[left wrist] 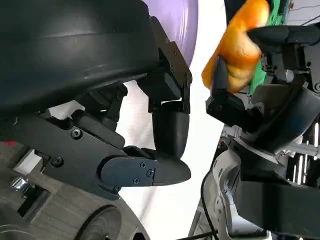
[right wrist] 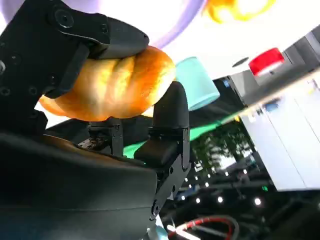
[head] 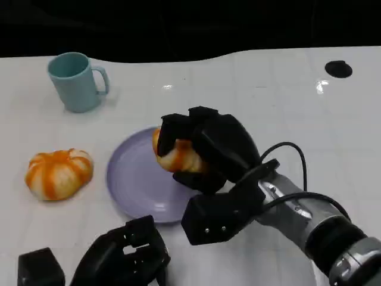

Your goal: Grasp the bread from the table and place it into the plate.

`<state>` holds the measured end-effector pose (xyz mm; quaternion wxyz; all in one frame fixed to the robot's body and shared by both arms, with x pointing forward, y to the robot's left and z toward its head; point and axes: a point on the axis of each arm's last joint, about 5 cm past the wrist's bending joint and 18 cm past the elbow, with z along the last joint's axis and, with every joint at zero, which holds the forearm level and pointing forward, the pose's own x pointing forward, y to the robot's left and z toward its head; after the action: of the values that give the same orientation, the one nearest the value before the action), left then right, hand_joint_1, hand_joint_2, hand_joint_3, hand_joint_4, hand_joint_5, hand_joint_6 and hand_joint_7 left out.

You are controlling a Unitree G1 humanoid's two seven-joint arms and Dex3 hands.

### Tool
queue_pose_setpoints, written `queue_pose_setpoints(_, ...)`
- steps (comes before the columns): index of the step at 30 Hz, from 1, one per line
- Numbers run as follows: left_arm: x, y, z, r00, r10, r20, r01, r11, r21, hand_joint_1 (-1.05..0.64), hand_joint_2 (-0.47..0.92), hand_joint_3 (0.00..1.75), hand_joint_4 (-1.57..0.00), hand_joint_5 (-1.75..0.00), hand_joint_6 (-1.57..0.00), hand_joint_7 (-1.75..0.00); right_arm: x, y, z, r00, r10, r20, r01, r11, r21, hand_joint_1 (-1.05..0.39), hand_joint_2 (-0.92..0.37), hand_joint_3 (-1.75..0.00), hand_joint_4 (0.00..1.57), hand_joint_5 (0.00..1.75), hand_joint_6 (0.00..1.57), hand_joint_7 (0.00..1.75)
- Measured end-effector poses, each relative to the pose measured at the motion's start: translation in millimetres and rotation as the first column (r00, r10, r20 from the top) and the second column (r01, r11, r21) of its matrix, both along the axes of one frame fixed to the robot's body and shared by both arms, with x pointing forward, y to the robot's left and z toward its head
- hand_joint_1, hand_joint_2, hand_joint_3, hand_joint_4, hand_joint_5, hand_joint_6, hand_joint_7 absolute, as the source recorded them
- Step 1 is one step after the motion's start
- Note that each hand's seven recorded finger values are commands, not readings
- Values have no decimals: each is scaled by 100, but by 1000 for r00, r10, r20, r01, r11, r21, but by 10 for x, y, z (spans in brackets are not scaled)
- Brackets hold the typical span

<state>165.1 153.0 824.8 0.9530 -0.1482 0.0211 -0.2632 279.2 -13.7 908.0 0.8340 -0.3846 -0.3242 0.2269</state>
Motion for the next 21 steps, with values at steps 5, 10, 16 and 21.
queue_pose_setpoints(5,-2,-3,-1,1000,2,-3,-2,1000,0,-59,71,58,-78,-175,-73,-148,16,-23,0,999,24,-41,-26,998,-64,-48,-86,-23,40,64,59,13)
queue_pose_setpoints(10,0,-3,-1,1000,2,-2,-2,1000,0,-58,68,64,-79,-175,-73,-147,37,-59,12,996,48,-78,-59,988,-145,-64,-92,-19,19,42,44,1)
queue_pose_setpoints(16,2,-7,-1,1000,2,-2,-2,1000,-1,-59,66,66,-79,-175,-74,-147,59,-67,105,991,79,-104,-96,980,-176,-67,-92,-17,9,39,32,0)
queue_pose_setpoints(21,2,-9,-2,1000,1,-6,-1,1000,-2,-59,66,66,-78,-175,-74,-146,55,-82,131,989,87,-121,-109,976,-188,-69,-92,-16,4,39,27,0)
